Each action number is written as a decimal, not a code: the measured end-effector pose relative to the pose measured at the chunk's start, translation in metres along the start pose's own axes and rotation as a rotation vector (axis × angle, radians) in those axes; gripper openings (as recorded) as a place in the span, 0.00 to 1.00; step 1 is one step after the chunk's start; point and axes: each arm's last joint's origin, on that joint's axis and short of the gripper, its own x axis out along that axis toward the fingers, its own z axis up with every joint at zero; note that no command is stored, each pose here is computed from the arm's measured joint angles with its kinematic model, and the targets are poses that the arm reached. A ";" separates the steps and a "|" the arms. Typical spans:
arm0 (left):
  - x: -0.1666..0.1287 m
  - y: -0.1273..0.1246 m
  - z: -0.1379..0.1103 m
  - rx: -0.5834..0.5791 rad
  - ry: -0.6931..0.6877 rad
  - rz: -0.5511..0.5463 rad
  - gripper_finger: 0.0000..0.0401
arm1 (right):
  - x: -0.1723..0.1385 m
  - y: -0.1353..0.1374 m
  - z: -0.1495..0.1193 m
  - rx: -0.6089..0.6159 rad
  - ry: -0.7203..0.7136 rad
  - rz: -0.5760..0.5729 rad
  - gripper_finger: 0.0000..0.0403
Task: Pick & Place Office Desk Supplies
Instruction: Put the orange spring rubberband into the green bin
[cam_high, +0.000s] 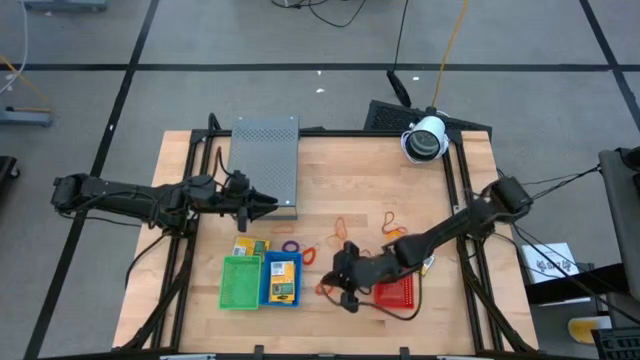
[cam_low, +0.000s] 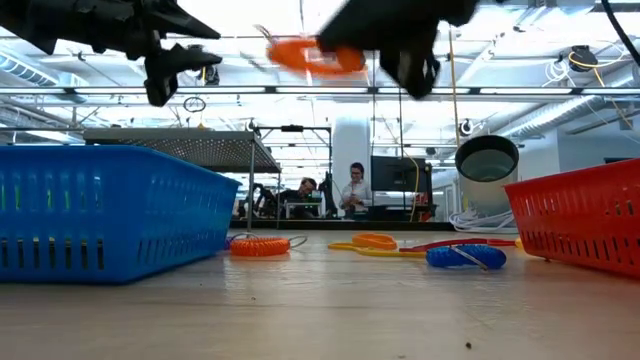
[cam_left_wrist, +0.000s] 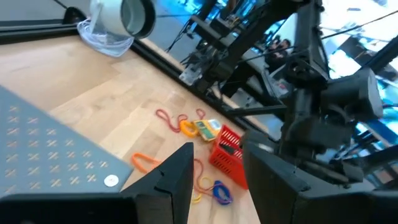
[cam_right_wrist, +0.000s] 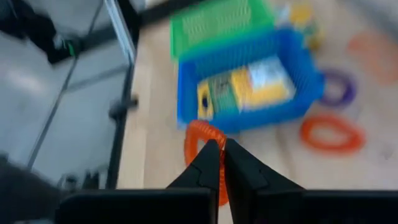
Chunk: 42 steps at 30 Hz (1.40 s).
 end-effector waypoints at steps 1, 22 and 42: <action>0.000 -0.001 0.001 0.001 -0.001 -0.014 0.36 | -0.005 0.001 0.006 -0.004 -0.037 -0.003 0.00; -0.003 -0.006 0.025 0.115 -0.221 -0.111 0.36 | 0.034 -0.019 0.122 -0.233 -0.438 0.167 0.00; -0.007 0.002 0.038 0.121 -0.283 -0.155 0.36 | 0.159 -0.027 0.096 -0.281 -0.344 0.209 0.00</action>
